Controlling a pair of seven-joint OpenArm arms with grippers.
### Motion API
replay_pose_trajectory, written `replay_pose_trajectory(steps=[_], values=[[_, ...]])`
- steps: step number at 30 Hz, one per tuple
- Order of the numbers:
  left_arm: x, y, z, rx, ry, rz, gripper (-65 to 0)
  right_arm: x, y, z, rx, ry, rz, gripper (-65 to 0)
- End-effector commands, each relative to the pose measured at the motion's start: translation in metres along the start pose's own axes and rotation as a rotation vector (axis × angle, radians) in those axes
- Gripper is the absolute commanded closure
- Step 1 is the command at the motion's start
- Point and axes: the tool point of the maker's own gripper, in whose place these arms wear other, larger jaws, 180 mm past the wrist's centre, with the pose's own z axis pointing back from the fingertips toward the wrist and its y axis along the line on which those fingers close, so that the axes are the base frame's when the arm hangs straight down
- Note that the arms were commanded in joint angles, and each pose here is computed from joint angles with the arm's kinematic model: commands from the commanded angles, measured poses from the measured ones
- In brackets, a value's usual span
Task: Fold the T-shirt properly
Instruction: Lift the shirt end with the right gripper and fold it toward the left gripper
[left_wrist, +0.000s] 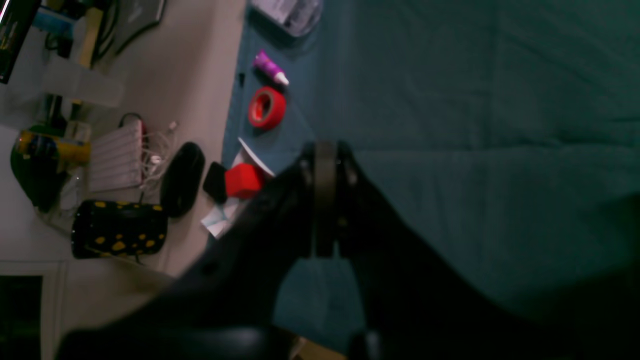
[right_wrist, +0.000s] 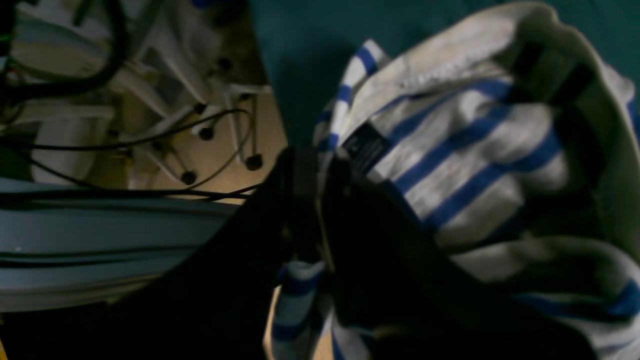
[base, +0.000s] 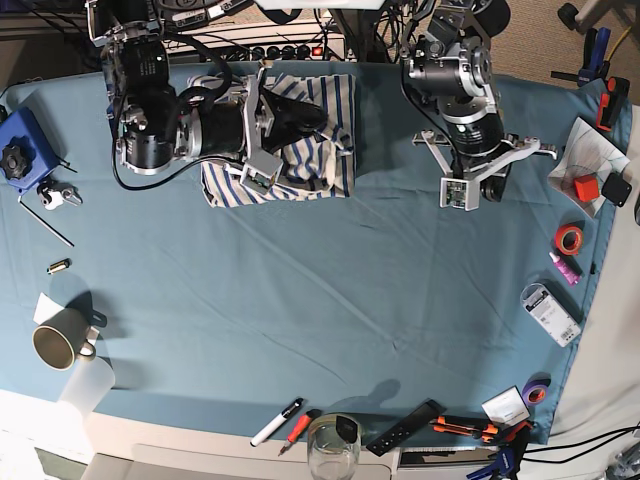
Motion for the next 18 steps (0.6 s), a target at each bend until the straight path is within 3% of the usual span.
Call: replay_pose_trajectory(steps=[1,5,9,12,18], values=[[0.009,0.009,0.002,0.029,-0.037,0.012,0.0,0.012,0.001,0.005,0.001,-0.04,0.025,0.0],[0.009,0.009,0.002,0.029,-0.037,0.012,0.0,0.012,0.001,0.005,0.002,-0.041,0.024,-2.5],[0.009,0.009,0.002,0.029,-0.037,0.011,0.0,0.012,0.001,0.005,0.002,-0.041,0.024,-20.2],[0.009,0.008,0.002,0.029,-0.037,0.012,0.0,0.018,0.003,0.006,0.016,-0.06,0.03,-20.6],[0.009,0.008,0.002,0.029,-0.036,0.012,0.0,0.057,0.007,0.009,0.057,-0.187,0.062,-20.6]])
